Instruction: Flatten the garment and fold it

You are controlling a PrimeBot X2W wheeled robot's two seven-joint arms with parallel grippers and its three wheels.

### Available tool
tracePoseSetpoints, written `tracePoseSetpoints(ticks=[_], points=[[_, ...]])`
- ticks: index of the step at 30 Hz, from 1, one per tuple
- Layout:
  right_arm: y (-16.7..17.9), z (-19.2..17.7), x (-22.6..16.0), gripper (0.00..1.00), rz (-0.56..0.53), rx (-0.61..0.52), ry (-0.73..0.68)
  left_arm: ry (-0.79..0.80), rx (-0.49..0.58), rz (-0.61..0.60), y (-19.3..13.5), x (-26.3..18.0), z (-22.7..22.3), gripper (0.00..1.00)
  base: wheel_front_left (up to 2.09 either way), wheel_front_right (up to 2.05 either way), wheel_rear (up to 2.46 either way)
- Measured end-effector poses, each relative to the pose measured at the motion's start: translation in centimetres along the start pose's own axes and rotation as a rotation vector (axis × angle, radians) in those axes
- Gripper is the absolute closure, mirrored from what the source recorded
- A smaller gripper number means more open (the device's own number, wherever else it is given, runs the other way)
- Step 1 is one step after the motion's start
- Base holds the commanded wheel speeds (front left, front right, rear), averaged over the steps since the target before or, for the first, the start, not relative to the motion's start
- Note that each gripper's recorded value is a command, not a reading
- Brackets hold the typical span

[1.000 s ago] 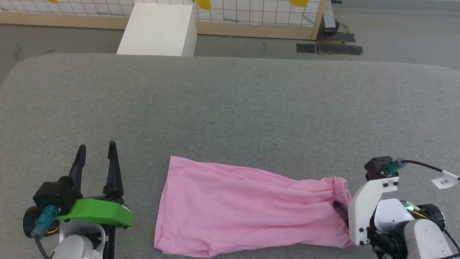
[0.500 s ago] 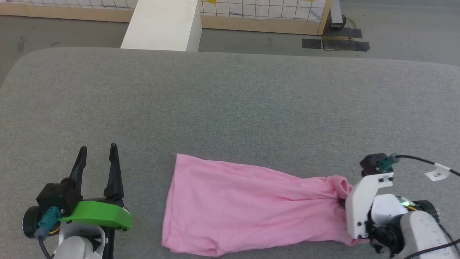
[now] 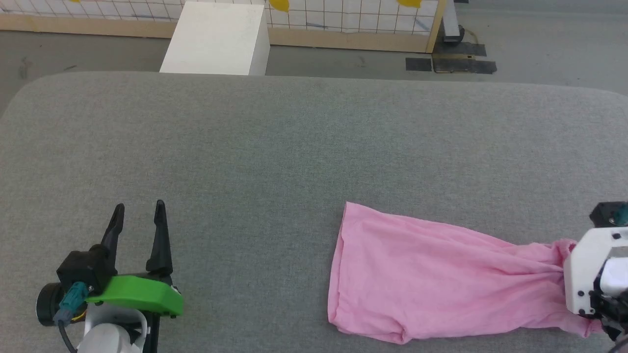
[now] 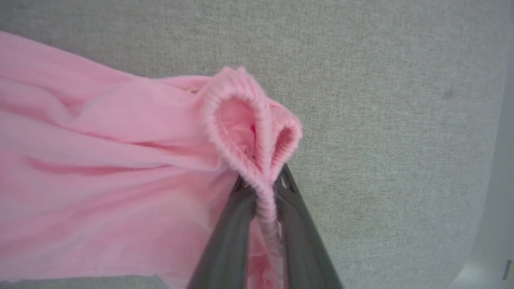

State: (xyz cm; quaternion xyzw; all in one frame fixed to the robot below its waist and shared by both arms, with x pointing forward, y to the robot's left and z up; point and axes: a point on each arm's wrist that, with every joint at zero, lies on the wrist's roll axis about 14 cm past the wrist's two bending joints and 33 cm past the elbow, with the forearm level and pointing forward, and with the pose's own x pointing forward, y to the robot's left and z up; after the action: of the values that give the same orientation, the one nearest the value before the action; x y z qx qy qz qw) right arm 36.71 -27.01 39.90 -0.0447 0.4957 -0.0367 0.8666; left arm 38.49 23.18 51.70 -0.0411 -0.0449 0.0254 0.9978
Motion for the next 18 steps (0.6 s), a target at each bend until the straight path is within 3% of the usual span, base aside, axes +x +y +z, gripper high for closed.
tracePoseSetpoints(ticks=[9,18], points=[[6.1,2.8,-4.4,1.00,0.211,-0.082,-0.003,-0.016,-0.011,0.001,-0.2,-0.2,0.5,0.00,0.00,0.00,0.00],[16.1,3.2,-6.9,1.00,0.484,-0.174,-0.046,-0.018,-0.019,0.013,0.1,-0.8,0.6,0.00,0.00,0.00,0.00]])
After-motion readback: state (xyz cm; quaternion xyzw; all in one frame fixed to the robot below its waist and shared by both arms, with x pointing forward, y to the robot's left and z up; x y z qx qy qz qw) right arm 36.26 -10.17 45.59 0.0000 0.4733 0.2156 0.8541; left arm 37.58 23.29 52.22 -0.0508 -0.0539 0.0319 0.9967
